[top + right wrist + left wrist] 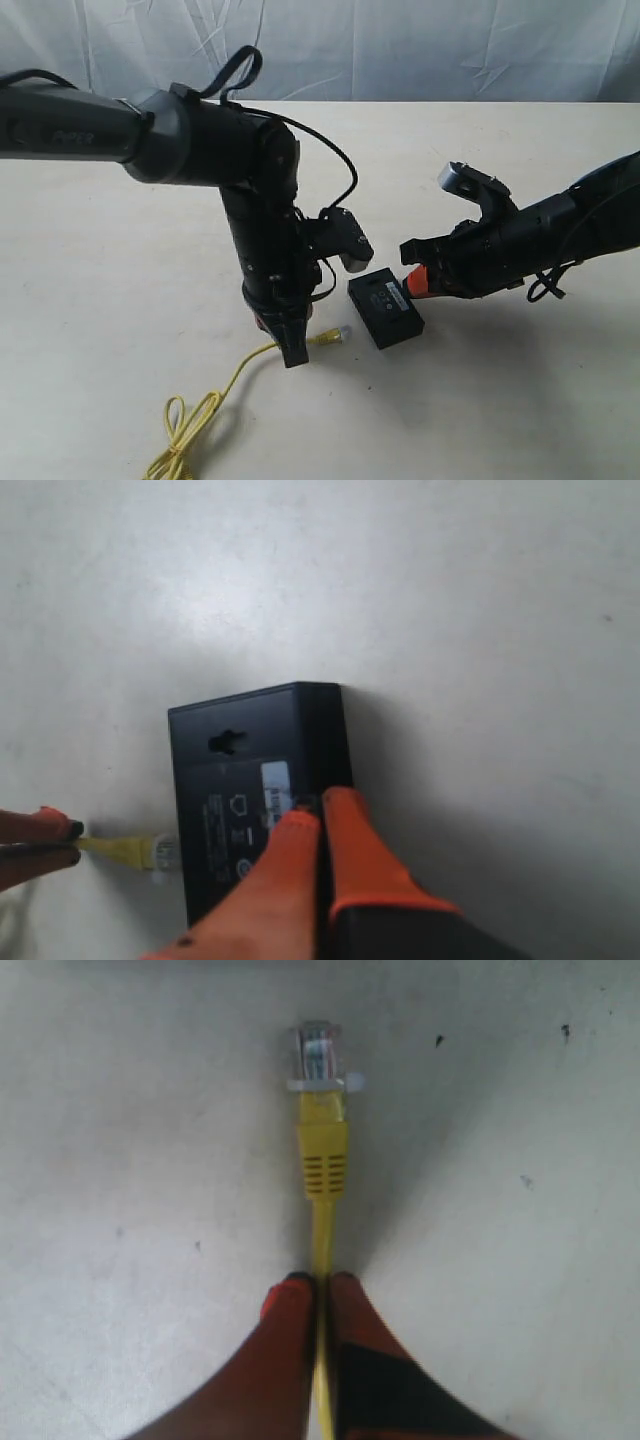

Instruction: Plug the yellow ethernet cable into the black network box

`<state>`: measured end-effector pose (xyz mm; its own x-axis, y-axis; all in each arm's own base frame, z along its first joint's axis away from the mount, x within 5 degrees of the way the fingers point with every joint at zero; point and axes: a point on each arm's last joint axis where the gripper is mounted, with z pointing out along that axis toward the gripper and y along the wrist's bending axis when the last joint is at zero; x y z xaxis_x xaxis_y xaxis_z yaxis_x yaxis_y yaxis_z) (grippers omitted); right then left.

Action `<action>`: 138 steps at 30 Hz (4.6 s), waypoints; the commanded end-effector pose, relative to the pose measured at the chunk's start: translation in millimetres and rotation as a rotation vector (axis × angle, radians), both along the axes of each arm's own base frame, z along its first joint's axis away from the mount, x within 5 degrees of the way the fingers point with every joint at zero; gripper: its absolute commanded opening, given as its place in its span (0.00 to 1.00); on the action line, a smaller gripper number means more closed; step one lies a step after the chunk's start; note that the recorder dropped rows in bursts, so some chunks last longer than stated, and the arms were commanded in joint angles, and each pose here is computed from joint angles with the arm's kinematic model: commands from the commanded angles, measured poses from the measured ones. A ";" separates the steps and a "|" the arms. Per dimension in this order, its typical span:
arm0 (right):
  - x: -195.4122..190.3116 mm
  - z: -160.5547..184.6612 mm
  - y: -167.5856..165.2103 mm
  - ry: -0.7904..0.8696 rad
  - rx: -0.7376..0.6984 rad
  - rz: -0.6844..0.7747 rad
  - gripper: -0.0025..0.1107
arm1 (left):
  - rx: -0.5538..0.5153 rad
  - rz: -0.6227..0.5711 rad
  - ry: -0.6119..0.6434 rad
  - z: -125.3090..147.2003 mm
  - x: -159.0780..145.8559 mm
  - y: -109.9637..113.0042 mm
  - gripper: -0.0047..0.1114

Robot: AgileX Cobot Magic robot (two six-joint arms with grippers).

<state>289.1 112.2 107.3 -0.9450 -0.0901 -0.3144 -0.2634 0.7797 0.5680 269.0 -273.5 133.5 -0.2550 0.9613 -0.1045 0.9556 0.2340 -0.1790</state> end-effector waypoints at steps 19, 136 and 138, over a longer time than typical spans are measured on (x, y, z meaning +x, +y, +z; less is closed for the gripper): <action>0.7 -1.2 -0.8 -0.007 -0.010 0.010 0.01 | -0.006 0.009 -0.076 0.1 9.0 -11.1 0.04; -3.7 46.9 -7.2 -0.121 -0.050 -0.006 0.01 | 0.048 0.159 -0.366 65.9 30.0 16.8 0.24; -12.7 70.3 -12.8 -0.157 -0.104 0.011 0.01 | -0.006 0.381 -0.387 96.5 40.0 42.0 0.13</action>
